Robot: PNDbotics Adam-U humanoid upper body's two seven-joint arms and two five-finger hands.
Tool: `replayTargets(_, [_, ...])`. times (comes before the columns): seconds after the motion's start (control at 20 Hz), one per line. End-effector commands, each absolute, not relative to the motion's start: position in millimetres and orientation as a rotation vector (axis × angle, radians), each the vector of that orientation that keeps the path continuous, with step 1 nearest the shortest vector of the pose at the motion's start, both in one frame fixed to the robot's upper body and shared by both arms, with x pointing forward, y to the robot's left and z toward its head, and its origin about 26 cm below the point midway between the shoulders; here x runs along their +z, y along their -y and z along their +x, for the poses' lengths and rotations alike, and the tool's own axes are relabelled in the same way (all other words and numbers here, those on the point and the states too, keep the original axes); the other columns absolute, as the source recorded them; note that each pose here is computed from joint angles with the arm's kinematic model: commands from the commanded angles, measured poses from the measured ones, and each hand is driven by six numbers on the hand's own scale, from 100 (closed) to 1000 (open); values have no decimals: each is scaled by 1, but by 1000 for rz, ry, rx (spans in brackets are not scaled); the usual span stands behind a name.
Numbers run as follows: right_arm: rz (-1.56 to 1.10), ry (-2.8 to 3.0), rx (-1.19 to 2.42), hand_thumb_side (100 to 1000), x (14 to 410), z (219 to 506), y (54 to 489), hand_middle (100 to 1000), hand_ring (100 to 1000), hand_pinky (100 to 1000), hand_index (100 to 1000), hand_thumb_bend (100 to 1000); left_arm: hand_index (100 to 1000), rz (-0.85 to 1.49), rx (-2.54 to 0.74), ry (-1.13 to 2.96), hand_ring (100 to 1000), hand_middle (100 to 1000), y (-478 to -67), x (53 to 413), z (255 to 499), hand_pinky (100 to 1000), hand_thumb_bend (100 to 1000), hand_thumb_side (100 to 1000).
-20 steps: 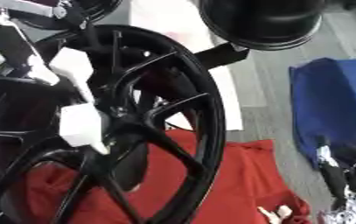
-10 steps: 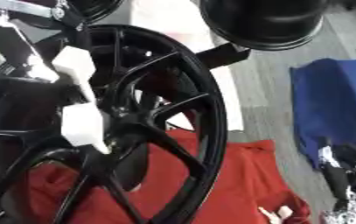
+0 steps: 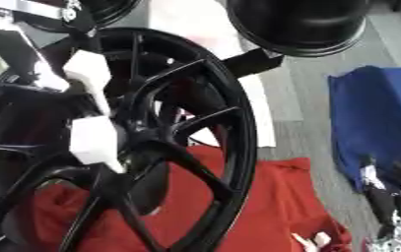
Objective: Pull the pin out of the wheel hub.
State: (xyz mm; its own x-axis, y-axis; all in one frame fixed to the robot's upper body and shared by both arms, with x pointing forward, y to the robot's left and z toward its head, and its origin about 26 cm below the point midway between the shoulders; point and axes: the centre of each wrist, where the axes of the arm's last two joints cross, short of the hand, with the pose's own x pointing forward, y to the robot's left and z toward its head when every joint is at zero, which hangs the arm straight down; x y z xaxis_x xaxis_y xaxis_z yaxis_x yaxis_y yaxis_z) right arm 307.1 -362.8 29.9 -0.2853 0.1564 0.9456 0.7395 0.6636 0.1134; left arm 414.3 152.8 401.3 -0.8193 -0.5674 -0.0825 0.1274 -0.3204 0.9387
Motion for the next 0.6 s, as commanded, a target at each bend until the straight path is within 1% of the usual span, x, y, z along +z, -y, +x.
replayTargets(0.05, [-725, 1840, -671, 307, 41, 308, 368, 595, 666, 568, 667, 527, 560, 584, -2154, 1532, 526, 462, -157, 416, 407, 629, 250, 144])
replayTargets(0.2, [-726, 1838, -671, 307, 41, 308, 368, 595, 666, 568, 667, 528, 495, 562, -2133, 1569, 490, 411, -157, 422, 403, 585, 175, 163])
replayTargets(0.3, [-727, 1838, -671, 308, 41, 308, 368, 595, 666, 568, 667, 527, 481, 559, -2117, 1593, 482, 401, -158, 427, 399, 576, 182, 167])
replayTargets(0.35, [-728, 1837, -671, 308, 41, 307, 369, 595, 666, 569, 667, 527, 447, 563, -2109, 1605, 456, 365, -159, 430, 397, 545, 153, 216])
replayTargets(0.4, [-729, 1836, -671, 308, 41, 307, 369, 595, 666, 569, 667, 527, 436, 567, -2100, 1620, 448, 355, -160, 434, 394, 538, 184, 184])
replayTargets(0.45, [-730, 1835, -671, 308, 41, 307, 369, 595, 666, 569, 667, 528, 417, 568, -2088, 1637, 432, 335, -161, 438, 392, 526, 181, 195])
replayTargets(0.6, [-734, 1830, -671, 308, 40, 307, 371, 595, 666, 568, 667, 530, 399, 559, -2048, 1689, 414, 313, -166, 448, 383, 511, 164, 202])
